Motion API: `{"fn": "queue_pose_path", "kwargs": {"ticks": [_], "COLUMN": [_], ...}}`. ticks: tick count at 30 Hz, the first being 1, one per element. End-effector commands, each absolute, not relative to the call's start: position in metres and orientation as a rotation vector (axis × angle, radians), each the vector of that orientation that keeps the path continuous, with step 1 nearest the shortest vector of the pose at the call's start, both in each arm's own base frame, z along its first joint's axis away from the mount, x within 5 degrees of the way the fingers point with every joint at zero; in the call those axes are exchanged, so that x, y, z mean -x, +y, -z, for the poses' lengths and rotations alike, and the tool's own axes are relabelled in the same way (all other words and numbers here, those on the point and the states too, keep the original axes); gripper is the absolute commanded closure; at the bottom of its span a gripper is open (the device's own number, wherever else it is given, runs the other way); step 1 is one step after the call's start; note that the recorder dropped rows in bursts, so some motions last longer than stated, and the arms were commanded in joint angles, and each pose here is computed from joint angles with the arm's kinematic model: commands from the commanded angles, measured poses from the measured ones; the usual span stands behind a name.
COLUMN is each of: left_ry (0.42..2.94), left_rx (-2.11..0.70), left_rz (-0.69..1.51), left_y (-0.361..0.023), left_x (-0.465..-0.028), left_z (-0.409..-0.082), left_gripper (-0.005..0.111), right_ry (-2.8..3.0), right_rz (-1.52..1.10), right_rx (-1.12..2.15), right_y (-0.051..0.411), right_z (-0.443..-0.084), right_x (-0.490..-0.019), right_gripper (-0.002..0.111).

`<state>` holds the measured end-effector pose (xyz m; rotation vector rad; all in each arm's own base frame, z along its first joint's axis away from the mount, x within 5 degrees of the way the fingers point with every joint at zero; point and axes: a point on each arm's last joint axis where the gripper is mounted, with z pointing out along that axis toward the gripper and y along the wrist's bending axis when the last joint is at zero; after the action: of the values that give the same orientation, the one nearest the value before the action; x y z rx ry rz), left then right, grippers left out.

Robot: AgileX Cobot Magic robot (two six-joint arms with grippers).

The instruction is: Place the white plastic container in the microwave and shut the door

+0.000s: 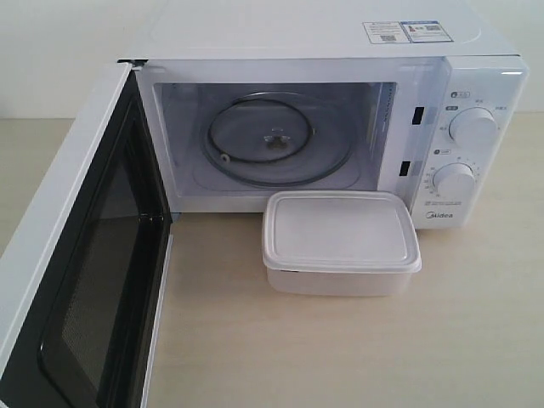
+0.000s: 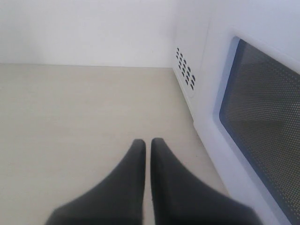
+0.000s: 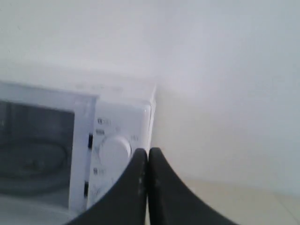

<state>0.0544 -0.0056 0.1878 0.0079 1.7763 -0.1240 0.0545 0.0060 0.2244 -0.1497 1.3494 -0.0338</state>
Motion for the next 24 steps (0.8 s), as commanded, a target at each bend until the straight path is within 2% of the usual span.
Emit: {"fn": "queue_pose_path", "kwargs": {"ticks": [1, 4, 13, 19, 24], "left_ry": [1.777, 1.777, 1.777, 1.777, 1.777], "left_rx": [-0.007, -0.007, -0.007, -0.007, -0.007], "left_rz": [0.135, 0.135, 0.135, 0.135, 0.135], "left_y": [-0.006, -0.006, -0.006, -0.006, -0.006], "left_x": [-0.054, -0.054, -0.054, -0.054, -0.054], "left_z": [-0.187, -0.187, -0.187, -0.187, -0.187], "left_gripper": [0.102, 0.102, 0.102, 0.102, 0.102], "right_ry": [0.958, 0.898, 0.874, 0.832, 0.792], "right_rz": [-0.097, -0.184, -0.223, -0.416, -0.536], "right_rx": [0.128, 0.067, 0.015, -0.055, -0.066], "right_y": [0.012, 0.01, 0.006, 0.008, 0.012], "right_z": [-0.257, -0.278, -0.36, -0.396, -0.404], "right_x": [-0.039, -0.032, -0.019, -0.03, -0.049], "right_gripper": [0.108, 0.108, 0.108, 0.108, 0.108]}}
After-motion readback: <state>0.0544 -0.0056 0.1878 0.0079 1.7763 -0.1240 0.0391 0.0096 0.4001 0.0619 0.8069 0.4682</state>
